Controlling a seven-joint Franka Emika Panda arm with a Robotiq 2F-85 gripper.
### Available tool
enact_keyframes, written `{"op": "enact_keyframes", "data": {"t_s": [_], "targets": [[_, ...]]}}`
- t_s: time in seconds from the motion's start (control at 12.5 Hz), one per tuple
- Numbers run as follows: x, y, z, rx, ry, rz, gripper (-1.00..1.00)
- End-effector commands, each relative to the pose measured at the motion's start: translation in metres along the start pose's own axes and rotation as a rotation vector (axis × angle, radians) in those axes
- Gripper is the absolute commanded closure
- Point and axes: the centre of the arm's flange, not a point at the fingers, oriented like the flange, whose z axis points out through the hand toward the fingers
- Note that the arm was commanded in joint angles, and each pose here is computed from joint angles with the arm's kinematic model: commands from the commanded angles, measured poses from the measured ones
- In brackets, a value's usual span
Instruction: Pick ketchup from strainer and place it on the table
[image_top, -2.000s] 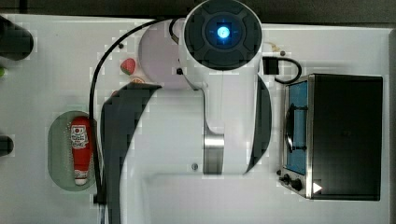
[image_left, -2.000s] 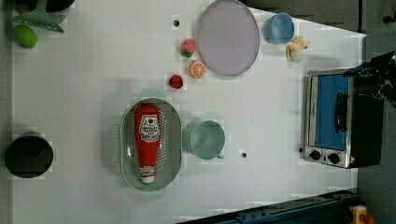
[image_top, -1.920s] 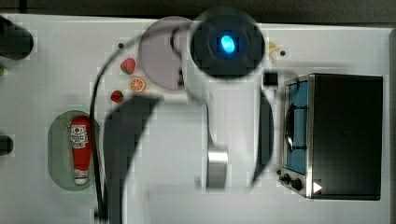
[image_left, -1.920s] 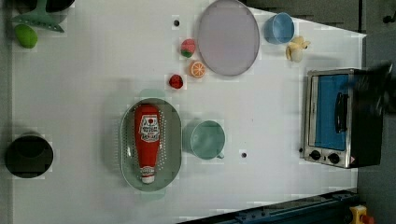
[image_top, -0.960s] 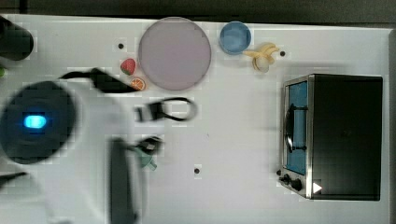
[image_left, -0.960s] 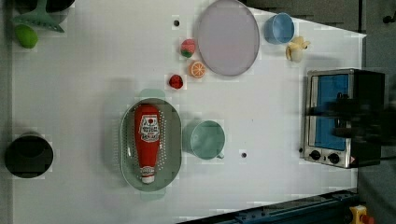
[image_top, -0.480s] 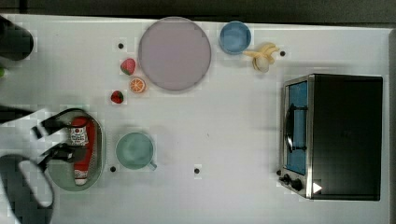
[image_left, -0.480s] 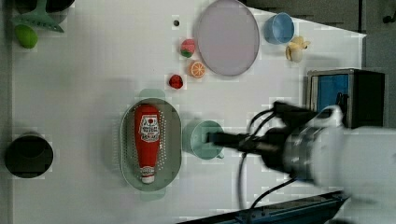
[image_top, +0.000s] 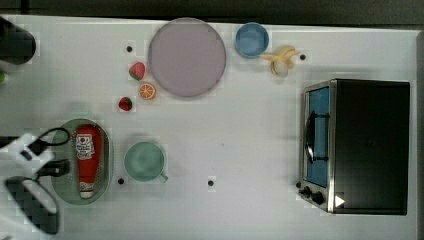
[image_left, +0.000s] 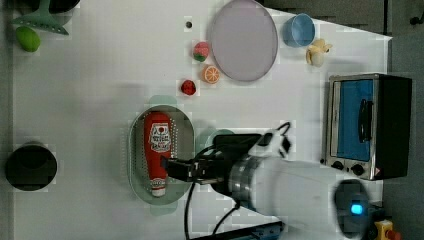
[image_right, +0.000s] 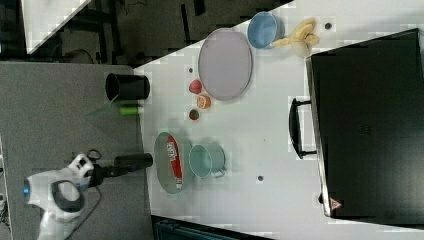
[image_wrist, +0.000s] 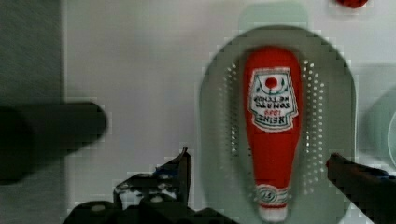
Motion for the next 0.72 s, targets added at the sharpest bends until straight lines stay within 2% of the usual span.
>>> {"op": "enact_keyframes", "data": {"t_s": [0.08,0.4,0.72], "targets": [[0.010,0.031,0.050,-0.007,-0.001,0.119,-1.00],[0.003,0.034,0.111,-0.012,-0.040,0.134,-1.00],[0.003,0.035,0.153,-0.012,-0.043,0.082,-1.00]]}}
